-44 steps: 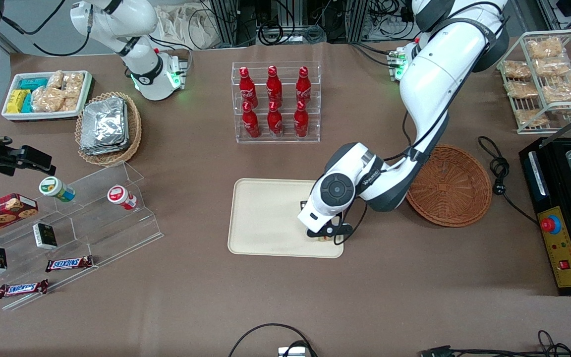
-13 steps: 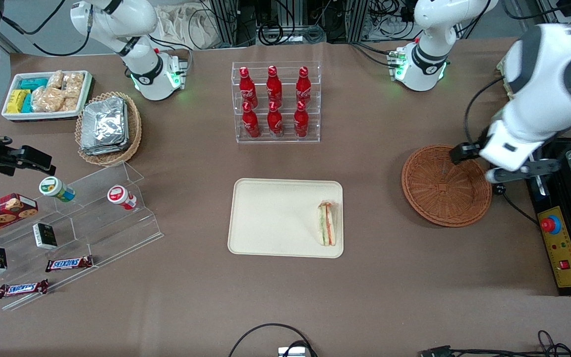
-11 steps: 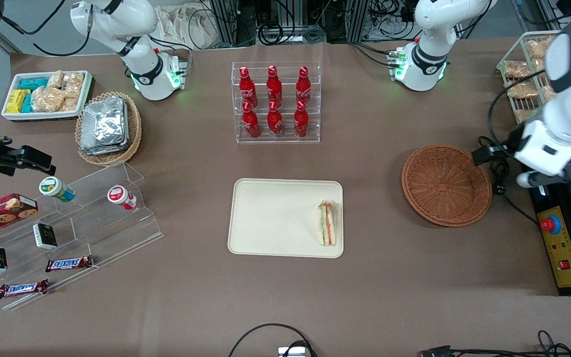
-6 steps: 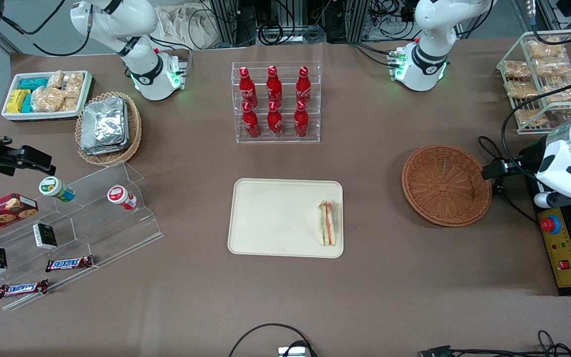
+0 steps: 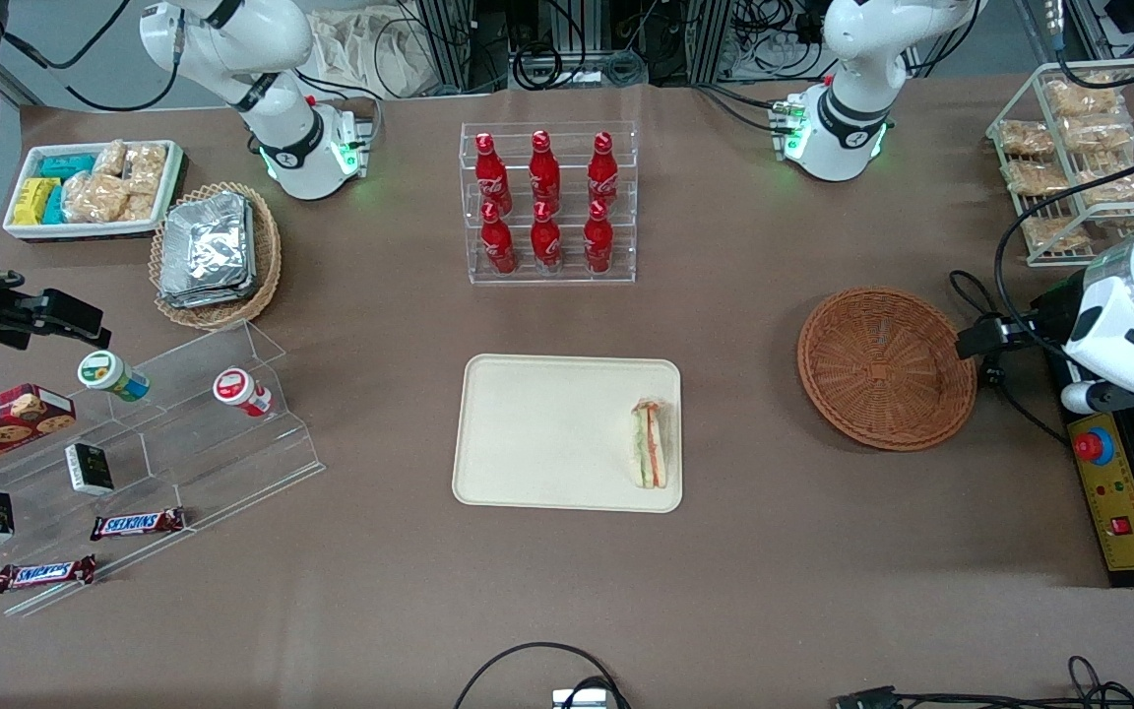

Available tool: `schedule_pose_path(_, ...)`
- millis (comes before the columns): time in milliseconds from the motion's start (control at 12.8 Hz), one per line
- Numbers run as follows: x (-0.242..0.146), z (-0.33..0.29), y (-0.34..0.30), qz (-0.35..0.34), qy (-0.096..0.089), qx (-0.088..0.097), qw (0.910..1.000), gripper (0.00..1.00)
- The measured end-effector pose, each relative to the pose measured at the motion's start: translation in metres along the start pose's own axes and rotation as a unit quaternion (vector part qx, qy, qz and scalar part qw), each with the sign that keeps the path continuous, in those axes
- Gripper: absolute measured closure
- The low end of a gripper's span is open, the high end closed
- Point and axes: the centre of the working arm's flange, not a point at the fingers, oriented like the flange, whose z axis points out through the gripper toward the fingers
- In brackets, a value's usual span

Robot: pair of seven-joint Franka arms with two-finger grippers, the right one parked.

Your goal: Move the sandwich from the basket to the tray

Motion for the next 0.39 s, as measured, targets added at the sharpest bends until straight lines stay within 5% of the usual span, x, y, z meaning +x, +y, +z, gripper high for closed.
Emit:
schedule_pose_path(157, 0.002, -0.001, -0.004, -0.016, 0.002, 0.001, 0.9999, 0.00)
schedule_pose_path(392, 0.000, -0.008, -0.020, -0.043, 0.002, -0.020, 0.9989, 0.00)
